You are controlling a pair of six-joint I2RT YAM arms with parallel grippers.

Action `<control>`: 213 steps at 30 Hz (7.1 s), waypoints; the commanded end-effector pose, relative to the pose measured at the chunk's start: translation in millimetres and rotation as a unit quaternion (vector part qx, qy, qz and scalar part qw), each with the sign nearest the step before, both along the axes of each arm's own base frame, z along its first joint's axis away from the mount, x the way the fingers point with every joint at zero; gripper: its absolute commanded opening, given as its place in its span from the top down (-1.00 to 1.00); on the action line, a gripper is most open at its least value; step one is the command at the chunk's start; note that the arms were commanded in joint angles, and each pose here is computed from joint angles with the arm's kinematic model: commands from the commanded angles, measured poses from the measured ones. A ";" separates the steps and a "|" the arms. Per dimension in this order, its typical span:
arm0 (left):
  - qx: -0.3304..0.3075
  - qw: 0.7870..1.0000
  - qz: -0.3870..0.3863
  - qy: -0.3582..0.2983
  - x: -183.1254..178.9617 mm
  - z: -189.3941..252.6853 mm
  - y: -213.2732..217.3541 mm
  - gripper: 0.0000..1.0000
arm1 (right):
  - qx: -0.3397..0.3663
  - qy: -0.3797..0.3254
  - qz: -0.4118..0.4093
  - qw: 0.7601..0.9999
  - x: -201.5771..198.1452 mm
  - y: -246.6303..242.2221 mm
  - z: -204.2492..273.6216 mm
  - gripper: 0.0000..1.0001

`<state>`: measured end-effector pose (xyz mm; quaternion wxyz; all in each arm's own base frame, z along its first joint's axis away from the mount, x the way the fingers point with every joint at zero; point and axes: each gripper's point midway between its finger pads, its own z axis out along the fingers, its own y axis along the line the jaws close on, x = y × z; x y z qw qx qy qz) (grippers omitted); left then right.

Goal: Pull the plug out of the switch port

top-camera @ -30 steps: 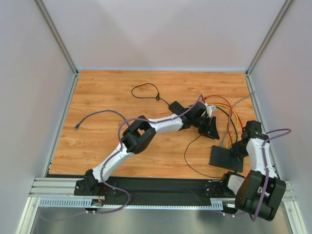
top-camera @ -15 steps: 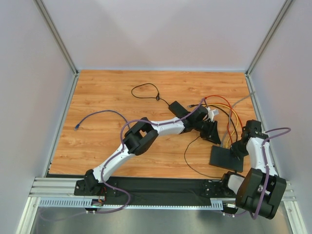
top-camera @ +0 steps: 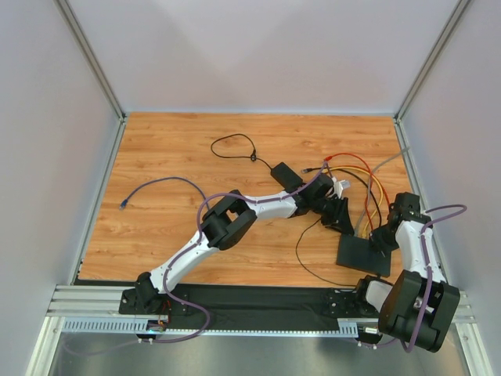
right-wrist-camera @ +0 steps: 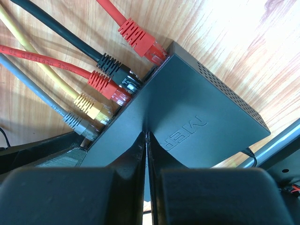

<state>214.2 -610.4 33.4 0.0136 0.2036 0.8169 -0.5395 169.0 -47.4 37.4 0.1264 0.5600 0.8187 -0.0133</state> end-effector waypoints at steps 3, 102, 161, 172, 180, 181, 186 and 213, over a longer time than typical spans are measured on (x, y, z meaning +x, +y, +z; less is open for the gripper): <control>0.001 1.000 -0.003 0.018 -7.0 -9.7 -8.1 0.18 | -0.007 -0.018 0.005 1.000 9.4 -4.0 4.3 0.93; -0.100 0.983 0.141 -0.070 79.3 62.5 4.0 1.00 | -0.012 0.059 0.036 0.998 -4.4 5.6 -39.5 0.98; -0.035 0.989 -0.034 -0.138 23.9 96.3 64.1 0.11 | -0.020 -0.033 0.083 0.996 26.9 6.7 27.6 0.57; 0.051 0.979 -0.041 -0.194 27.7 39.7 40.0 0.19 | -0.006 -0.055 0.077 0.995 30.5 13.5 35.0 0.57; -0.015 0.989 -0.064 -0.133 -4.3 45.4 16.1 0.31 | 0.001 -0.037 0.066 0.997 19.7 16.0 21.6 0.57; -0.018 0.989 -0.066 -0.131 -5.4 44.4 14.6 0.29 | 0.003 -0.035 0.063 0.997 18.4 16.6 20.2 0.57; -0.028 0.991 -0.078 -0.102 -15.8 37.0 14.2 0.28 | 0.008 -0.023 0.050 0.998 9.2 19.1 13.6 0.59; -0.008 0.998 -0.056 -0.028 -34.8 24.0 14.3 0.24 | 0.003 0.008 -0.008 1.000 -13.1 18.5 -2.2 0.61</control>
